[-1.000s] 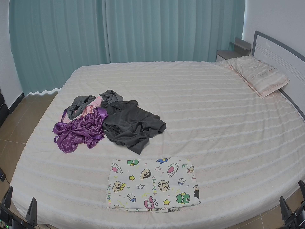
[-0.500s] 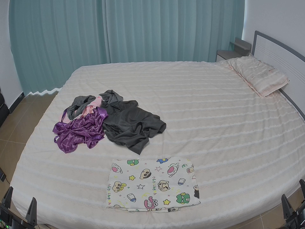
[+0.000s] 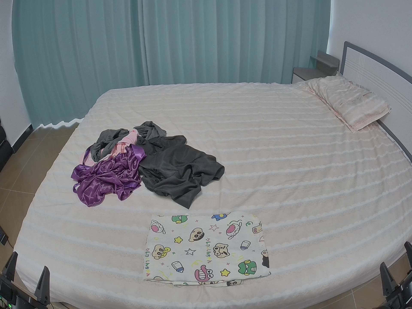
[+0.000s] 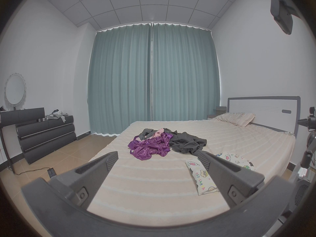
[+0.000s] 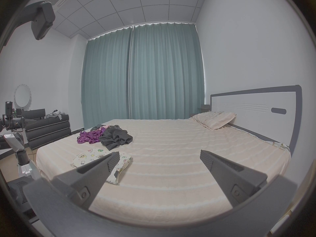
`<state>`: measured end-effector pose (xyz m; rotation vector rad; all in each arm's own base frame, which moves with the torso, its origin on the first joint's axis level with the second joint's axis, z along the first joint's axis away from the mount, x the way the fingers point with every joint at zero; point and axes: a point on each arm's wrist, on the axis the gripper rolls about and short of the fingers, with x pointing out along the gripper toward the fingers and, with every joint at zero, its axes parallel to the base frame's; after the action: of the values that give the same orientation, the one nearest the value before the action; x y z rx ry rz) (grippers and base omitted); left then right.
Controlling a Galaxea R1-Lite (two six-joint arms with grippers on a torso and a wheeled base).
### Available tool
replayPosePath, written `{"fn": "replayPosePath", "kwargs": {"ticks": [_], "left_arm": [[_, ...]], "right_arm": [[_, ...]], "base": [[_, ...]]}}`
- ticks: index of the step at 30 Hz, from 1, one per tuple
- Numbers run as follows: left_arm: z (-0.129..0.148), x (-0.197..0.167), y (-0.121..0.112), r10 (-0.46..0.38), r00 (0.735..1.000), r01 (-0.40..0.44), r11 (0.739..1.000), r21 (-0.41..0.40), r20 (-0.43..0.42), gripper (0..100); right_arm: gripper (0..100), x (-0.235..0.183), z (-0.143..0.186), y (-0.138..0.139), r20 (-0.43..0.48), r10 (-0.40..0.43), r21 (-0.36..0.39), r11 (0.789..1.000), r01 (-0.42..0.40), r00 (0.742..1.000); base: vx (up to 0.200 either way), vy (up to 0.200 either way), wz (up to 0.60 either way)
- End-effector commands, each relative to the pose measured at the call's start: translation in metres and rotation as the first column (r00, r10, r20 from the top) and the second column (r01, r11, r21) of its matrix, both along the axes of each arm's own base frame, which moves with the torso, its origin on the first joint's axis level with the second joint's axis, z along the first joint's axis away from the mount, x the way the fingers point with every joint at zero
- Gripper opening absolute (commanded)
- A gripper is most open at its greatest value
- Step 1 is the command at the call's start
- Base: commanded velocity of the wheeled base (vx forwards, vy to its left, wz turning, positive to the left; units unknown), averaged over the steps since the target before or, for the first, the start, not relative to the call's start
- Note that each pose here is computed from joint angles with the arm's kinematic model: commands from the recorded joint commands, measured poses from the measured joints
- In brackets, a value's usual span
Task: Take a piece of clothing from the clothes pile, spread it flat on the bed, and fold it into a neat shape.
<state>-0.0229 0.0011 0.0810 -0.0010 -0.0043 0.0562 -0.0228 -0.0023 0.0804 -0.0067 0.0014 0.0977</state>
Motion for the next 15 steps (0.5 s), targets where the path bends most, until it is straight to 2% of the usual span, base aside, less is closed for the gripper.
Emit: {"fn": "replayPosePath", "kwargs": {"ticks": [1,15], "left_arm": [[-0.0051,0.0004,0.0,0.001,1.0,-0.001,1.0,0.001,-0.006,100],[-0.0051,0.0004,0.0,0.001,1.0,-0.001,1.0,0.001,-0.006,100]], "right_arm": [[100,0.0,-0.0049,0.0,-0.001,0.001,-0.001,1.0,-0.001,1.0],[100,0.0,-0.0048,0.0,0.0,0.001,0.002,1.0,-0.001,1.0]], "base": [[0.0,0.0,0.0],[0.0,0.0,0.0]]}}
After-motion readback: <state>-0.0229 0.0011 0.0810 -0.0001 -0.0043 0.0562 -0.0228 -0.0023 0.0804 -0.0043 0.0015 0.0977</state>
